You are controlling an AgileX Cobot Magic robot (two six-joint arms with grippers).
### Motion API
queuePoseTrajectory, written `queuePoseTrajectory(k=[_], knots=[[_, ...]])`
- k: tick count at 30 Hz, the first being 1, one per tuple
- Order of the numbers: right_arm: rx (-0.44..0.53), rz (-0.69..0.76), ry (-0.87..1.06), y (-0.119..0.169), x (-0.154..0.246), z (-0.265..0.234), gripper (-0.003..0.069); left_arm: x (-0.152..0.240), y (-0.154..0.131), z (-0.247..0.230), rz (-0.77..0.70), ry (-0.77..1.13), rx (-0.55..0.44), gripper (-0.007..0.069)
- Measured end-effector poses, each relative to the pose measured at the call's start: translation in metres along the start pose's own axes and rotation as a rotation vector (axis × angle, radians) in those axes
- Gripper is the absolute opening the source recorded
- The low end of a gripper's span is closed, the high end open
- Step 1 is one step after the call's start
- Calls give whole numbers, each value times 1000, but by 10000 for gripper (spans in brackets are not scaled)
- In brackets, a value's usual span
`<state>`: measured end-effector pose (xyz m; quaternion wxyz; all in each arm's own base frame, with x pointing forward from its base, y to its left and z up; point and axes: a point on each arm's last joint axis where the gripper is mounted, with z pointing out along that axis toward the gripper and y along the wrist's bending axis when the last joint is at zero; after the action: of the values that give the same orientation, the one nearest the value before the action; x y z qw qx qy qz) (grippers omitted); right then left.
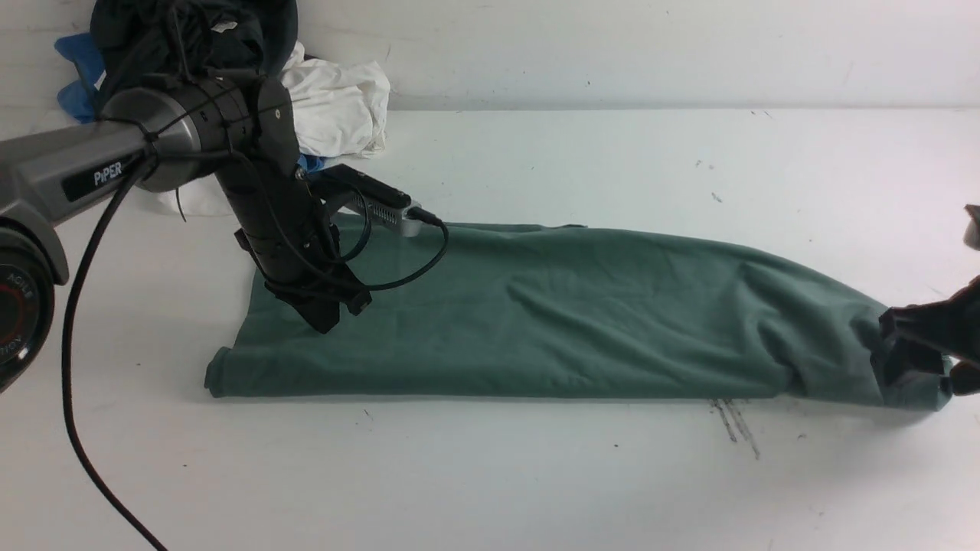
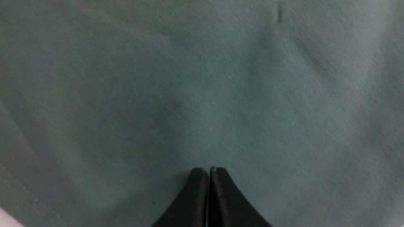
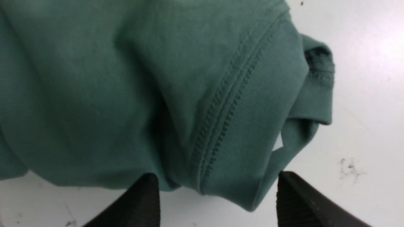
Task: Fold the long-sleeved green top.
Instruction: Use the right arm to clamp the right edge of the fabric
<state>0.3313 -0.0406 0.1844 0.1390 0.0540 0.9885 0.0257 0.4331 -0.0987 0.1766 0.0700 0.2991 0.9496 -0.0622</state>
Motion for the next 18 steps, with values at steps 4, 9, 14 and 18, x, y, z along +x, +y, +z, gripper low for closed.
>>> queuePoseTrajectory(k=[4,9,14,18], knots=[[0,-16,29,-1,1,13,421,-1,1,4,0,-7,-7,-8],[22,-54,32,-3,1,14,176,-2,6,4,22,-16,-55,-8],[66,-106,35,-7,2,7,41,2,21,2,17,-20,-103,-8],[79,-98,40,-13,3,0,41,9,35,0,-26,-24,-98,-7]])
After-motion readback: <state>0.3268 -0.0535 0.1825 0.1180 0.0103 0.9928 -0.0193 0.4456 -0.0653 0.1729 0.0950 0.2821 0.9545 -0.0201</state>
